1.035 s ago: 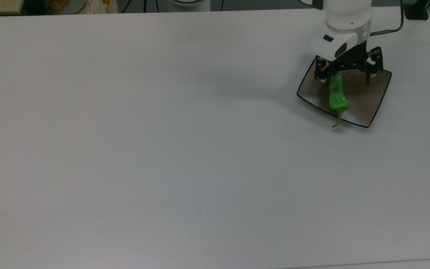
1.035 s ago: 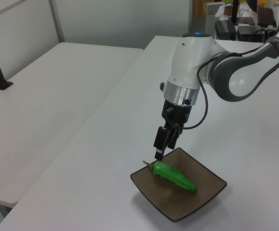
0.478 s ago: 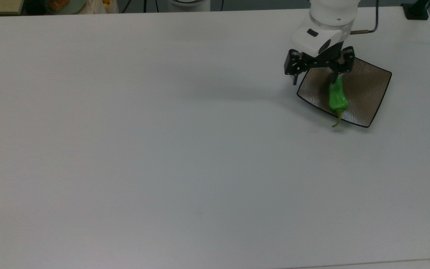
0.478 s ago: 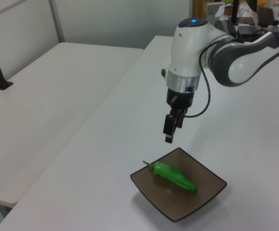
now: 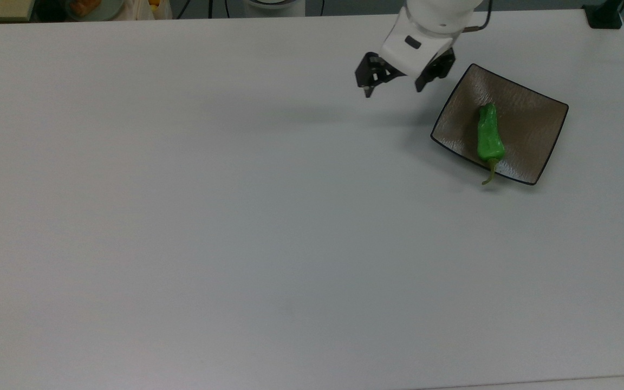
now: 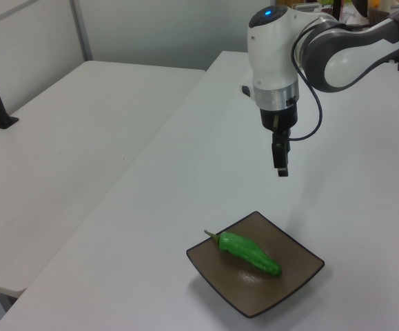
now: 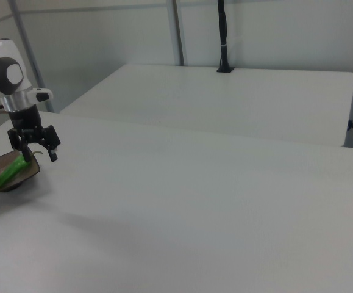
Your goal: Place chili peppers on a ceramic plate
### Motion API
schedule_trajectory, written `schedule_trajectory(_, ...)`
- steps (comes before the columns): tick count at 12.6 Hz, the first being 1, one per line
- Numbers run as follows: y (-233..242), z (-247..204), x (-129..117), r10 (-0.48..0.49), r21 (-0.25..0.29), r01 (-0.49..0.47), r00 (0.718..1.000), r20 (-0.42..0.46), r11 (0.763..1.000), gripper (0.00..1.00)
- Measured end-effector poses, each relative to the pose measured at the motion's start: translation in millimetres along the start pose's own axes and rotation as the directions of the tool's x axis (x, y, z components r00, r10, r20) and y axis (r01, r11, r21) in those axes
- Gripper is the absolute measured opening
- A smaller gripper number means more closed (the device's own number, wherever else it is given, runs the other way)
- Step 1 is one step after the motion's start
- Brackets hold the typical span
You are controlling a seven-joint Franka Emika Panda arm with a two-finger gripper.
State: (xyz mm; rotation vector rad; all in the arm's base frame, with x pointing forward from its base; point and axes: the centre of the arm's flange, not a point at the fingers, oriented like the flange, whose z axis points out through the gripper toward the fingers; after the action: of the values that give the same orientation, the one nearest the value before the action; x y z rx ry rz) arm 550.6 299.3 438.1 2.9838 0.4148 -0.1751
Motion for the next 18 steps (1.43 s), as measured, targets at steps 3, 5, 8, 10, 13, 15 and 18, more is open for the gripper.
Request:
schedule_trajectory(3, 25.1, 11.9, -4.0, -0.013, -0.078, 0.018, 0.998, 0.063, 0.997, 1.0)
schedule_trajectory(5, 45.1, 10.6, -3.6, 0.011, -0.095, -0.005, 0.998, 0.063, 0.995, 1.0)
schedule_trajectory(8, 91.5, -9.6, -15.2, 0.08, -0.091, -0.078, 0.997, 0.02, 0.993, 1.0)
schedule_trajectory(10, 112.9, -20.0, -24.7, 0.114, -0.081, -0.115, 0.993, -0.014, 0.99, 1.0)
schedule_trajectory(13, 143.7, -29.3, -34.8, 0.158, -0.052, -0.159, 0.987, -0.027, 0.986, 1.0)
schedule_trajectory(15, 165.2, -41.6, -43.1, 0.173, 0.006, -0.173, 0.984, -0.036, 0.985, 1.0)
schedule_trajectory(18, 200.4, -62.2, -61.7, 0.183, 0.057, -0.18, 0.981, -0.067, 0.982, 1.0)
